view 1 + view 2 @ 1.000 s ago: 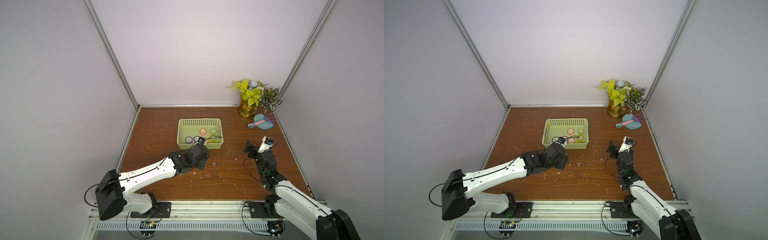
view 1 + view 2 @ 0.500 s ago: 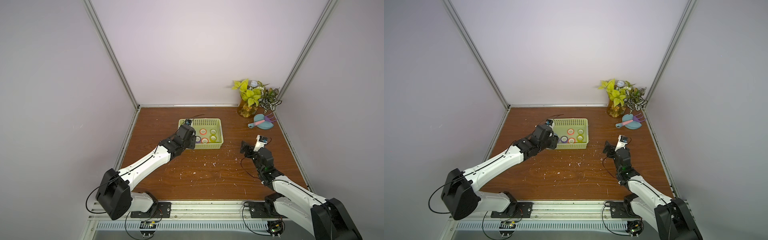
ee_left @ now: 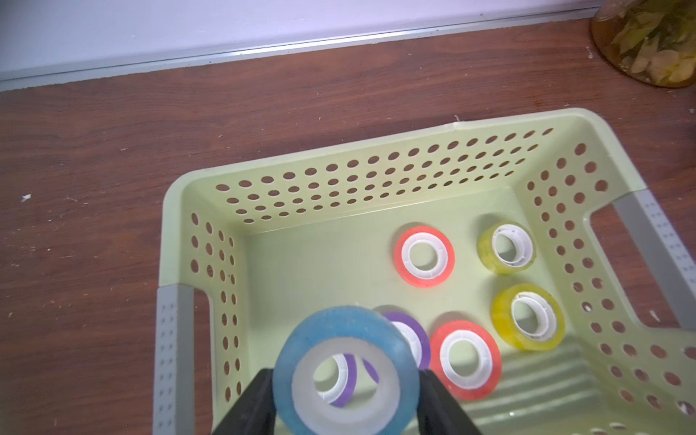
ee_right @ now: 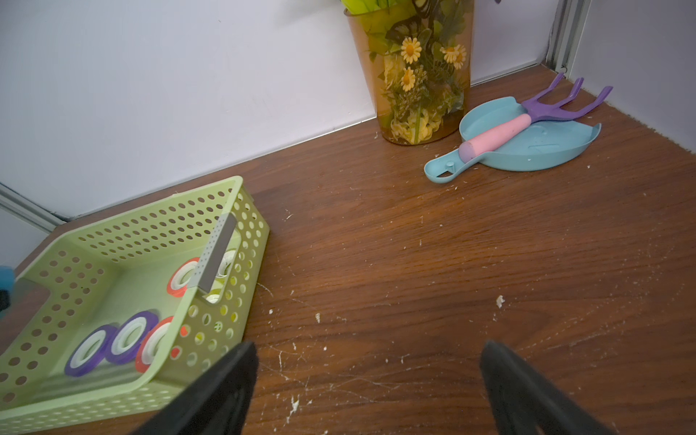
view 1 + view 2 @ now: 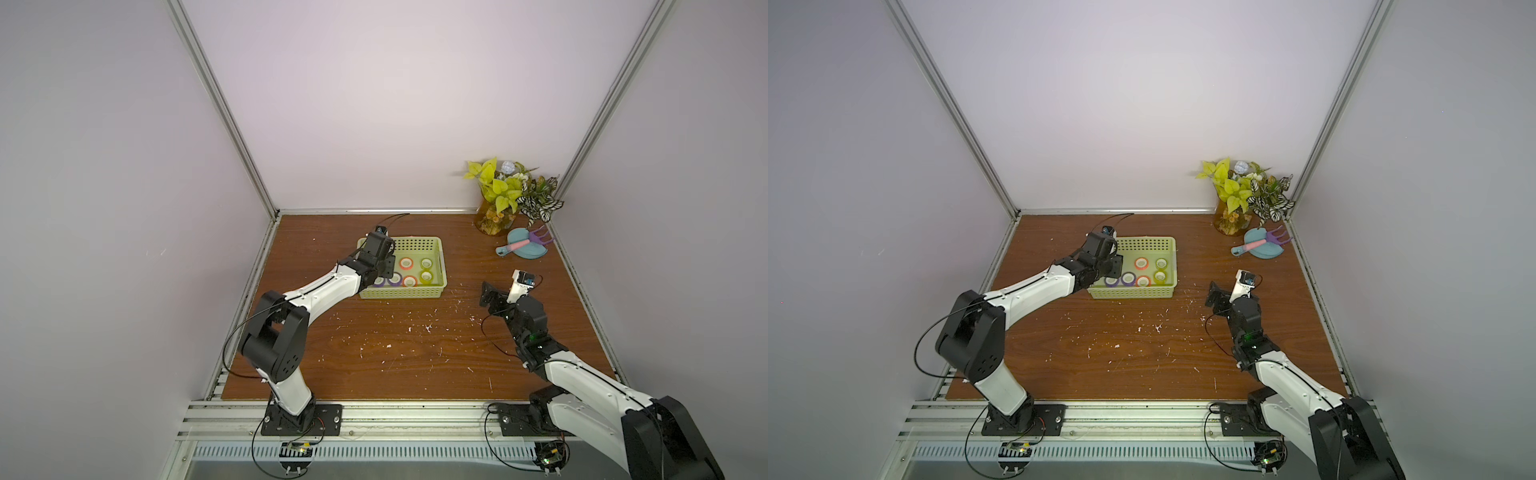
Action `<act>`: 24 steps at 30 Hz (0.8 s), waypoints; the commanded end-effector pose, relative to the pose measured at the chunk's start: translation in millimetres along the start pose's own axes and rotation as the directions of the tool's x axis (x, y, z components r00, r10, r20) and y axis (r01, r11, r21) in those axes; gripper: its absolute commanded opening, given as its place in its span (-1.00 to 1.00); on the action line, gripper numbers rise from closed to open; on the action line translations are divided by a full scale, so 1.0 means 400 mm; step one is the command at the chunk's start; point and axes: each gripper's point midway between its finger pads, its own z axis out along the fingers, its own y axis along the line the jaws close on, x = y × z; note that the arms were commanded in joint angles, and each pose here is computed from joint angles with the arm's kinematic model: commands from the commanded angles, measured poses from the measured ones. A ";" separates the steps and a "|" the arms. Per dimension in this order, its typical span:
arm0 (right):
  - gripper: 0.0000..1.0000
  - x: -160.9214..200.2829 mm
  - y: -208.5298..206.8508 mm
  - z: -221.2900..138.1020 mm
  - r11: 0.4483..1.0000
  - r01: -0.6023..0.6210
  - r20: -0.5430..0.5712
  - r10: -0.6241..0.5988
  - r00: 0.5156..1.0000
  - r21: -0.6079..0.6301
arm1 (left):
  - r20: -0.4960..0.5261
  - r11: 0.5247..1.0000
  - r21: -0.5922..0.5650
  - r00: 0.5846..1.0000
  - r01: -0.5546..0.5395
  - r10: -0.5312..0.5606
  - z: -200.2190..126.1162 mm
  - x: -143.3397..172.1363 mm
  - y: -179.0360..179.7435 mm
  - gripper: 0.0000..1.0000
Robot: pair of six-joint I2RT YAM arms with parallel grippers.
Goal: Put the transparent tape into the storage box
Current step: Place the tape in the storage box.
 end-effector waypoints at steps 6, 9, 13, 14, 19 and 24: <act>0.98 -0.064 0.027 0.001 0.999 -0.018 0.071 0.020 0.997 -0.030 | -0.019 0.997 -0.077 1.000 -0.011 0.009 0.098 -0.029 0.021 0.11; 0.98 -0.065 0.027 0.000 0.999 -0.018 0.072 0.021 0.997 -0.029 | -0.042 0.996 -0.093 0.999 -0.015 0.011 0.129 -0.020 0.023 0.11; 0.98 -0.067 0.026 -0.002 0.999 -0.019 0.075 0.021 0.997 -0.029 | -0.070 0.995 -0.103 0.997 -0.020 0.013 0.162 0.000 0.025 0.11; 0.98 -0.068 0.026 -0.003 0.999 -0.020 0.077 0.022 0.997 -0.029 | -0.076 0.994 -0.105 0.997 -0.020 0.012 0.169 0.006 0.025 0.12; 0.98 -0.068 0.027 -0.003 0.999 -0.020 0.077 0.022 0.997 -0.031 | -0.098 0.994 -0.110 0.995 -0.022 0.011 0.192 0.027 0.028 0.17; 0.98 -0.069 0.027 -0.004 0.999 -0.020 0.077 0.023 0.997 -0.031 | -0.106 0.994 -0.110 0.994 -0.021 0.009 0.200 0.033 0.028 0.22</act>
